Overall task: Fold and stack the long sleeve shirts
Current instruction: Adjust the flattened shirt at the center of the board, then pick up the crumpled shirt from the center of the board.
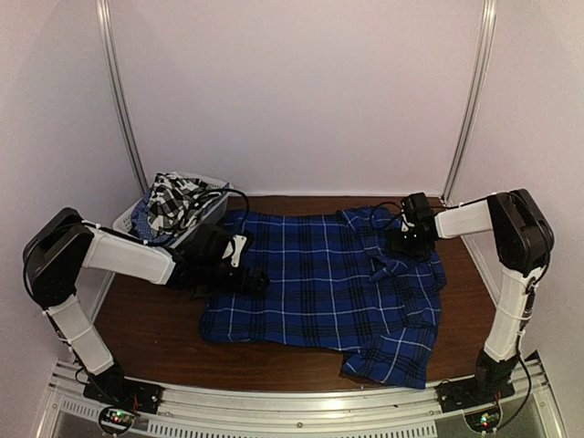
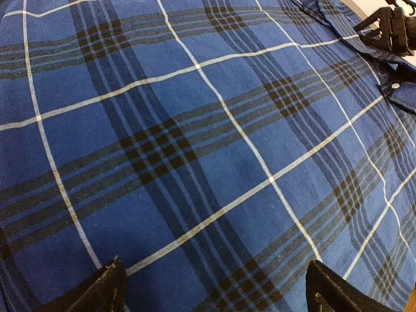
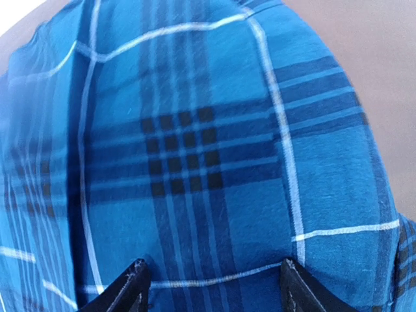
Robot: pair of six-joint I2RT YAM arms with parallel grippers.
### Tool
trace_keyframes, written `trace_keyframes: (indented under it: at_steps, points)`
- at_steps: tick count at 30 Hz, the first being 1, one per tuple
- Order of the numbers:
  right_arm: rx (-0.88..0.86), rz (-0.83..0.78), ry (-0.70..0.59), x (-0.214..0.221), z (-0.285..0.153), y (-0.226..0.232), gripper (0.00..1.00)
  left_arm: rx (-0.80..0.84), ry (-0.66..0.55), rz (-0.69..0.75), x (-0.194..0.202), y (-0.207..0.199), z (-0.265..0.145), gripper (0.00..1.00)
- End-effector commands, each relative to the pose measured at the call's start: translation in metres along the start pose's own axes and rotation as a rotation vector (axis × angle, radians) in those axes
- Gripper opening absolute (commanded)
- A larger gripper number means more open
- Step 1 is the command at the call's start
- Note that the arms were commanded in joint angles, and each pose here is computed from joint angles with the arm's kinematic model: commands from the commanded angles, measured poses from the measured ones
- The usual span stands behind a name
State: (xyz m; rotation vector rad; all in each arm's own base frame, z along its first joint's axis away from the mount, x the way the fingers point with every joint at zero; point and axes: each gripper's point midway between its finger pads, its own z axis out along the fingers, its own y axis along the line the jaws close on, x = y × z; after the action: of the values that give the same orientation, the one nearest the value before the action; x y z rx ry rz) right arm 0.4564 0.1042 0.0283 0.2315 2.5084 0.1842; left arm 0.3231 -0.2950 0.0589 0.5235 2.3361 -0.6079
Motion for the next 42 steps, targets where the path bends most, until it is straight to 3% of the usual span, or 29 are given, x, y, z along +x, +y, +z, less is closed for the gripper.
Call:
trace_keyframes:
  at_steps: [1,4,8,13,21,25,32,38,42]
  points:
    - [0.071,-0.037,0.082,-0.014,0.036,-0.015,0.69,-0.035,-0.034,0.000,-0.010,0.005,0.004,0.98]
    - [0.058,-0.052,0.043,-0.050,0.042,-0.005,0.70,-0.062,-0.005,0.011,-0.012,0.009,0.017,0.98]
    - [0.072,-0.062,-0.069,-0.084,-0.001,-0.002,0.76,-0.148,0.039,0.030,-0.011,0.026,0.038,0.98]
    - [0.038,-0.054,-0.104,-0.069,-0.063,-0.005,0.84,-0.222,0.080,0.032,-0.014,0.052,0.060,0.98]
    - [-0.115,-0.053,-0.098,0.004,-0.132,0.025,0.88,-0.230,0.100,0.040,-0.038,0.088,0.072,0.97]
    - [-0.156,-0.072,-0.070,0.053,-0.161,0.048,0.88,-0.153,0.053,0.071,-0.063,0.069,0.062,0.98]
    - [-0.180,-0.107,0.039,0.151,-0.184,0.075,0.88,-0.018,-0.142,0.062,-0.112,0.030,0.010,0.98]
    - [-0.176,-0.288,0.143,0.225,-0.198,0.098,0.87,0.012,-0.224,0.042,-0.127,0.017,-0.030,0.98]
    - [-0.062,-0.488,0.192,0.259,-0.194,0.094,0.87,0.017,-0.225,0.031,-0.121,0.015,-0.040,0.98]
